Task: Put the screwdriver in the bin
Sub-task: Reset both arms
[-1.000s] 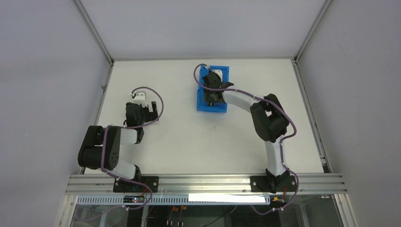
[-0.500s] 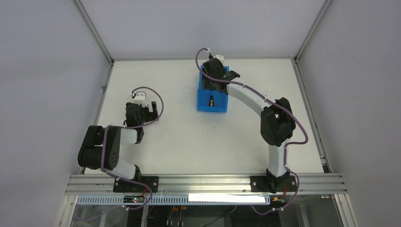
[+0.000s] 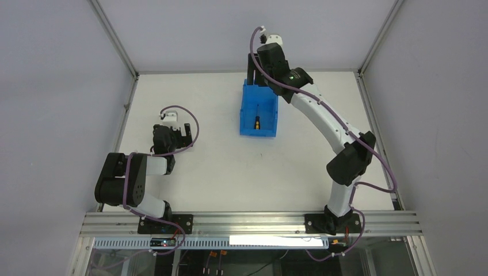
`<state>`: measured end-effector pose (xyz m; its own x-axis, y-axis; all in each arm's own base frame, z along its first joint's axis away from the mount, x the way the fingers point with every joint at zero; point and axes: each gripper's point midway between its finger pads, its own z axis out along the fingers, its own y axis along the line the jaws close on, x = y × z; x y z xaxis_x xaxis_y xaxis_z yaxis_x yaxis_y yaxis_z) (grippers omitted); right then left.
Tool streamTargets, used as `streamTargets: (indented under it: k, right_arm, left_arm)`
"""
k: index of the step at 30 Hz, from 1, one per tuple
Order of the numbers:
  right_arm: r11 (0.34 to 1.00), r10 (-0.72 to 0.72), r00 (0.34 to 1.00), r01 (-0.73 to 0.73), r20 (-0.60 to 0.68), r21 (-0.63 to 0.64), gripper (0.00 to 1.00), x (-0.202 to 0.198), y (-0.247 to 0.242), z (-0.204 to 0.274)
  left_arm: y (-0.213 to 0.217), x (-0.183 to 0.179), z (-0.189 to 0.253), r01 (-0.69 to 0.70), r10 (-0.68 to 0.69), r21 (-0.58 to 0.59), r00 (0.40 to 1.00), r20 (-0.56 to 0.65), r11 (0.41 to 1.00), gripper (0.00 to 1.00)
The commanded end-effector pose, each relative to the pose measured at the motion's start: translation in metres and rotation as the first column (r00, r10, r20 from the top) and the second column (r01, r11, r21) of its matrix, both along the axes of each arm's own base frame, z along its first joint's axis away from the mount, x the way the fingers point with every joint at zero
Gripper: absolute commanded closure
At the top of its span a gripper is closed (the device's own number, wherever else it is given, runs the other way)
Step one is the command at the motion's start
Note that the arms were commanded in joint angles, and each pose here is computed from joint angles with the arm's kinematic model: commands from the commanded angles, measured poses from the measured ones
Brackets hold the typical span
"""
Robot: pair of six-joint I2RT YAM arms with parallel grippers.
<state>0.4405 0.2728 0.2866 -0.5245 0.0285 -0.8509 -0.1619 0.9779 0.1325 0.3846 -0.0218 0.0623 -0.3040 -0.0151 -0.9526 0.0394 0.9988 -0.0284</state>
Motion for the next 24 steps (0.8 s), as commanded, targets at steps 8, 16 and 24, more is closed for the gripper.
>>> streamTargets:
  k: [8, 16, 24]
  right_arm:
    - [0.998, 0.045, 0.981, -0.05, 0.188, 0.023, 0.01, -0.024, -0.02, 0.103]
    - [0.99, 0.138, 0.967, -0.135, 0.214, -0.027, 0.01, -0.041, -0.027, 0.114]
    - [0.995, 0.084, 0.975, -0.071, 0.205, -0.07, 0.01, -0.035, -0.079, 0.116]
  left_arm:
    - [0.004, 0.009, 0.017, -0.015, 0.015, -0.01, 0.998, 0.054, 1.0, 0.0]
    - [0.004, 0.009, 0.017, -0.015, 0.016, -0.01, 0.998, 0.055, 1.0, 0.0]
    - [0.004, 0.009, 0.017, -0.015, 0.015, -0.01, 0.998, 0.054, 1.0, 0.0]
